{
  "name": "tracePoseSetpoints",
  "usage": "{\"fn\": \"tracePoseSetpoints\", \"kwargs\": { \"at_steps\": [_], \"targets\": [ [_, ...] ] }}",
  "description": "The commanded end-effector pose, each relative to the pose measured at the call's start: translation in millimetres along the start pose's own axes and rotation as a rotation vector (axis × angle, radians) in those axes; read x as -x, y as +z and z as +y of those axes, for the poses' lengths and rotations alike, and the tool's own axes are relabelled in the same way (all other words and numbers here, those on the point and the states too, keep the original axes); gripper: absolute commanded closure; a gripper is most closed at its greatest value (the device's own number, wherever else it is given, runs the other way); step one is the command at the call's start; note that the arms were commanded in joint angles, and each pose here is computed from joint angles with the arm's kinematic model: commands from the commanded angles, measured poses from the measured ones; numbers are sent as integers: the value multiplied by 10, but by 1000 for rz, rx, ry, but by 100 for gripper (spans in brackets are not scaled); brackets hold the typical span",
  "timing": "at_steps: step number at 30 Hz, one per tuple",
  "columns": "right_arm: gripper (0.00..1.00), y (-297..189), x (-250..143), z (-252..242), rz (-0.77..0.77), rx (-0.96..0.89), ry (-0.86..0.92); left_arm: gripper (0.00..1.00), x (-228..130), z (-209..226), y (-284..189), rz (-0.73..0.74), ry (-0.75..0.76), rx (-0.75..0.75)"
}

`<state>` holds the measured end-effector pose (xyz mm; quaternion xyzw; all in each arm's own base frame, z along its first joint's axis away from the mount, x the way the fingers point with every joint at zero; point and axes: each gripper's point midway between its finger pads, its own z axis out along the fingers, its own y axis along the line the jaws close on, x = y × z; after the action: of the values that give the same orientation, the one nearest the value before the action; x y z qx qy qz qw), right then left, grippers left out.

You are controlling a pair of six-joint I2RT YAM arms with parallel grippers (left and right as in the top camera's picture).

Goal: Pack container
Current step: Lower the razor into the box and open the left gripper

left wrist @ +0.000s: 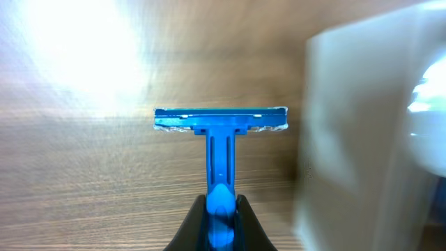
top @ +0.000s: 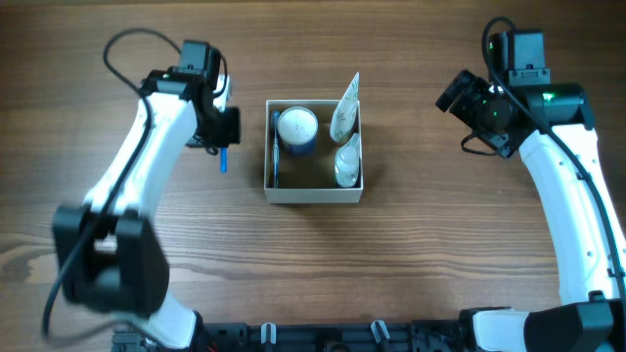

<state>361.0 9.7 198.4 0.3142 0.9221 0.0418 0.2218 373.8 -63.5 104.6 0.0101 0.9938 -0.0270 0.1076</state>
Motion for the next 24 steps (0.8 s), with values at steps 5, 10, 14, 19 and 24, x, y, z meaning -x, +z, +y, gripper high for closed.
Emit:
{"fn": "tracePoseSetpoints", "kwargs": {
  "at_steps": [5, 10, 14, 19, 24],
  "targets": [
    [0, 0, 14, 12, 0, 5, 3, 95, 210, -760, -750, -283, -22, -63],
    [0, 0, 14, 12, 0, 5, 3, 96, 106, -1016, -485, -231, -28, -29],
    [0, 0, 14, 12, 0, 5, 4, 96, -38, -1054, -230, -148, -22, 22],
    [0, 0, 14, 12, 0, 5, 3, 84, -70, -1005, -159, -127, -19, 57],
    [0, 0, 14, 12, 0, 5, 3, 73, -24, -912, -173, -154, -22, 109]
  ]
}}
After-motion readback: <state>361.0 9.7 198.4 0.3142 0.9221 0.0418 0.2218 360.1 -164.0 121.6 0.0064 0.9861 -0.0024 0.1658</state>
